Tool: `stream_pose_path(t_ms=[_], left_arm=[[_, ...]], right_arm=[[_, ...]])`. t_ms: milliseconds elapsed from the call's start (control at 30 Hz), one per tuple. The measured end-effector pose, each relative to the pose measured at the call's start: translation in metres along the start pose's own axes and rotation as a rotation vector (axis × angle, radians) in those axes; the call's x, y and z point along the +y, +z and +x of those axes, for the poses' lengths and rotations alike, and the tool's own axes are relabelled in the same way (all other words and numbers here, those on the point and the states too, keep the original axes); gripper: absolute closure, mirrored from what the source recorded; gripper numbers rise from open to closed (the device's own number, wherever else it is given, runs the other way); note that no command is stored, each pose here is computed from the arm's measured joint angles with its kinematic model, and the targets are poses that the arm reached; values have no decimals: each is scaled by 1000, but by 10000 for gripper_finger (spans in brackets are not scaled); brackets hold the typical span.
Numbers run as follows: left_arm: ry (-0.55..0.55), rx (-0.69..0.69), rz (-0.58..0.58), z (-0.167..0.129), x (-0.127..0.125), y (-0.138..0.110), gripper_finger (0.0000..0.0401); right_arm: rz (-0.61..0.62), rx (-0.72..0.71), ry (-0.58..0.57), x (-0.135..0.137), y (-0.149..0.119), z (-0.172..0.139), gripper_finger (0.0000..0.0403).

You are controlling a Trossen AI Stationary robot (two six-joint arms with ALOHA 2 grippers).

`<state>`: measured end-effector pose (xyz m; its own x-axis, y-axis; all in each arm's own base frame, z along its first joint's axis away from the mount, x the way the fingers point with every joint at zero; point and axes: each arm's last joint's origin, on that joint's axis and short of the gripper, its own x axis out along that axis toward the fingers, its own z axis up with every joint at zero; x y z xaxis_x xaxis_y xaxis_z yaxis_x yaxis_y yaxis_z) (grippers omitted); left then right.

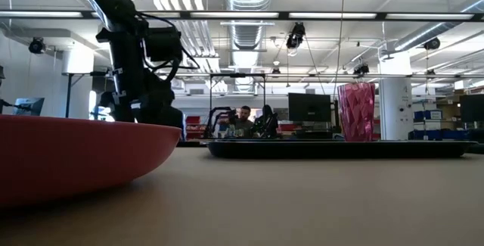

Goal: Pick and place plate/cup/fork/spoon on tray
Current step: Put the pink fork on the black serving tray to the bottom left of the red glass

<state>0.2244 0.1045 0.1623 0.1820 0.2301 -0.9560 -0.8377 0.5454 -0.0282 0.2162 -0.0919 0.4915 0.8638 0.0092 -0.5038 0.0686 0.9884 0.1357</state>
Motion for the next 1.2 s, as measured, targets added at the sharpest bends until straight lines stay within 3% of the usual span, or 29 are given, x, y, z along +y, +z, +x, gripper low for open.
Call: stream_pose_path(t_ms=[433, 967, 1067, 1200], left_arm=[[-15, 11, -7, 2, 1, 0, 150], [-9, 88, 17, 29, -5, 1, 152], [-16, 78, 16, 26, -5, 1, 171], [-17, 74, 13, 24, -4, 1, 232]], right_arm=[[1, 0, 0, 0, 0, 0, 284], [11, 0, 3, 0, 0, 0, 284], [11, 0, 3, 0, 0, 0, 284], [9, -1, 2, 0, 0, 0, 284]])
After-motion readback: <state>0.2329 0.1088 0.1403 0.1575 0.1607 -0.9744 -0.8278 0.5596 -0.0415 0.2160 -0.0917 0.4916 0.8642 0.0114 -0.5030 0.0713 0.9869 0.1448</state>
